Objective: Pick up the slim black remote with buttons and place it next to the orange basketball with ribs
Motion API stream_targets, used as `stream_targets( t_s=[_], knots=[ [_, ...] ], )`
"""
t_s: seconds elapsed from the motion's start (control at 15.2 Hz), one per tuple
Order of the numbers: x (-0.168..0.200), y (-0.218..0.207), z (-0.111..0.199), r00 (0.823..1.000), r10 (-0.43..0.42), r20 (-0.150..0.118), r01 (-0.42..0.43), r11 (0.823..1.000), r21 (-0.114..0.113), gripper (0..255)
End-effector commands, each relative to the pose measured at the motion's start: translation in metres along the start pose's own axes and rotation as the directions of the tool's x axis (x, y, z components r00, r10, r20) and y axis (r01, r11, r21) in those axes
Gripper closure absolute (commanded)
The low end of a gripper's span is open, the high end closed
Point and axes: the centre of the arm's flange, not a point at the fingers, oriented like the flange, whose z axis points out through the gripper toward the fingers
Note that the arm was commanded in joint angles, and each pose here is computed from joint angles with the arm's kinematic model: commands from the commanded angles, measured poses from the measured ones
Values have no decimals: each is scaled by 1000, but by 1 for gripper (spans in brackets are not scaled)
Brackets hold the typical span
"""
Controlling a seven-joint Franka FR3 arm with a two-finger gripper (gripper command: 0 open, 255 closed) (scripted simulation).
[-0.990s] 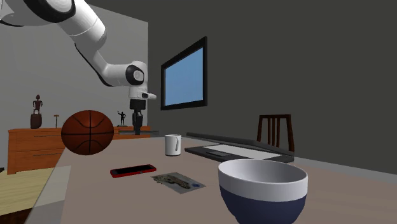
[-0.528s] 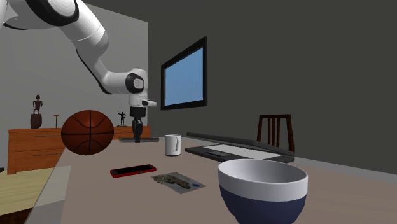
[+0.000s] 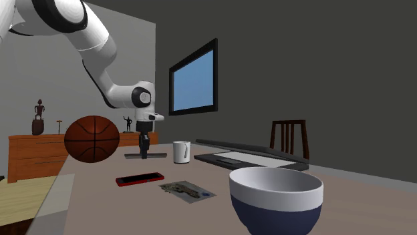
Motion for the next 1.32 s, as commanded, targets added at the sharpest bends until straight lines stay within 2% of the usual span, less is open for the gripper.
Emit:
stream_targets(
  t_s=[0.0,0.13,0.66,0.73,1.06,1.25],
  knots=[
    [1,0,11,1000,0,0,0,1000,1,255],
    [1,1,22,1000,0,0,0,1000,1,255],
    [1,1,22,1000,0,0,0,1000,1,255],
    [1,1,22,1000,0,0,0,1000,1,0],
    [1,1,22,1000,0,0,0,1000,1,0],
    [1,1,-17,1000,0,0,0,1000,1,0]
  ],
)
